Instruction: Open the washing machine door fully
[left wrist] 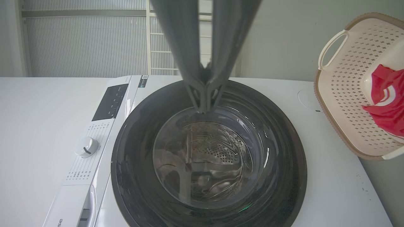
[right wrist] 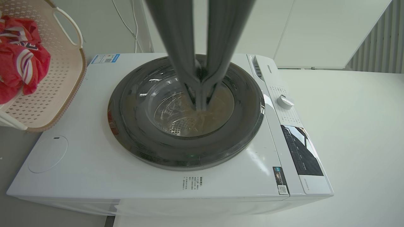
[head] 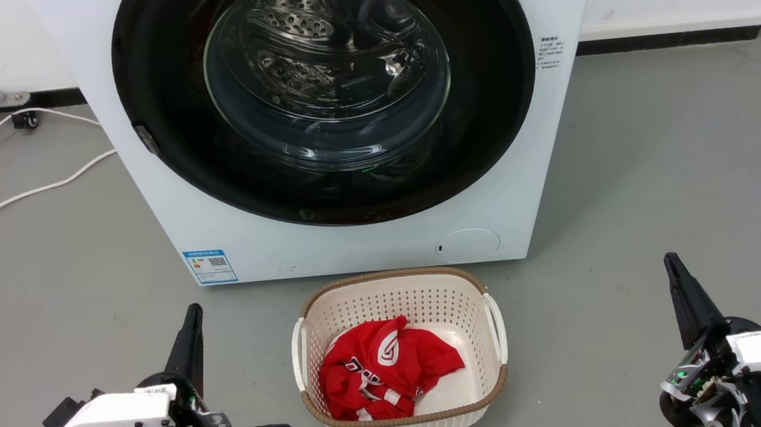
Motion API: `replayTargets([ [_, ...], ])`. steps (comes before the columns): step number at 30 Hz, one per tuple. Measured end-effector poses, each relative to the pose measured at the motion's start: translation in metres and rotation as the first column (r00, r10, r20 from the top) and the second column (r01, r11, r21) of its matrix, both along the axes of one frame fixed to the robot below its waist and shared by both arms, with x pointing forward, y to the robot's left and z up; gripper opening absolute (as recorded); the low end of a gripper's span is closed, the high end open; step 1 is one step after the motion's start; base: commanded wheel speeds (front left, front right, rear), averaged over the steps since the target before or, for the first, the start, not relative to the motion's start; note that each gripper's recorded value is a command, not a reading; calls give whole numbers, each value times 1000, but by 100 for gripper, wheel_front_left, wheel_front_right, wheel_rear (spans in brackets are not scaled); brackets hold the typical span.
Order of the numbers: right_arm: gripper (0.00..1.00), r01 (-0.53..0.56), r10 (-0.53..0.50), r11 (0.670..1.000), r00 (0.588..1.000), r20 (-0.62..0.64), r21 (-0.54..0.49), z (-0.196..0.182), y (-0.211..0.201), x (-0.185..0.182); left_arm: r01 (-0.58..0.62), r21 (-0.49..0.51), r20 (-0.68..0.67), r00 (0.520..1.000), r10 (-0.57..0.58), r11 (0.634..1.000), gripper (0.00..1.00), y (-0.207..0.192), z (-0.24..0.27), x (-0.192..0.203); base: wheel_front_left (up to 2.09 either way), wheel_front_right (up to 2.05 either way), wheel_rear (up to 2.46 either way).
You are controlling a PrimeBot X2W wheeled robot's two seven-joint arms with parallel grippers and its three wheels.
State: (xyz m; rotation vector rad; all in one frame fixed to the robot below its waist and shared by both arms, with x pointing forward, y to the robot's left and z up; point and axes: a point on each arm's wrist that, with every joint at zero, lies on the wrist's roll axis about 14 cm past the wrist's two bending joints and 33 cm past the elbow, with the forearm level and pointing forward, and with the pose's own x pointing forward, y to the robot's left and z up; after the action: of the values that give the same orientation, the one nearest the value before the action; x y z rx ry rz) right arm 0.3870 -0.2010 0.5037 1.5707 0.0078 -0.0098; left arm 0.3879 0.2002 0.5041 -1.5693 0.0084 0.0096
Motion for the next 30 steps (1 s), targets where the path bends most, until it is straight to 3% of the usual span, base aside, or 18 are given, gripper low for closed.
replayTargets([
  [2,0,0,0,1000,1000,0,0,0,0,0,0,0,0,1000,0,1000,0,0,0,0,0,0,0],
  [3,100,0,0,1000,1000,-5,0,-2,0,-1,-1,-1,-4,1000,1,1000,100,0,-1,0,0,0,0],
  [13,100,17,-17,1000,1000,-20,-19,-7,2,-6,-8,14,-18,1000,9,1000,100,-6,-6,-4,0,0,0],
  [21,100,33,-33,990,999,0,-138,0,0,-7,-36,103,32,999,33,994,100,-2,10,-2,0,0,0],
  [26,100,39,-30,958,999,36,-285,12,1,-4,-49,217,63,997,36,975,100,-1,21,-1,0,0,0],
  [30,100,44,-19,912,998,67,-407,22,4,-3,-66,309,91,995,40,949,100,0,29,0,0,0,0],
])
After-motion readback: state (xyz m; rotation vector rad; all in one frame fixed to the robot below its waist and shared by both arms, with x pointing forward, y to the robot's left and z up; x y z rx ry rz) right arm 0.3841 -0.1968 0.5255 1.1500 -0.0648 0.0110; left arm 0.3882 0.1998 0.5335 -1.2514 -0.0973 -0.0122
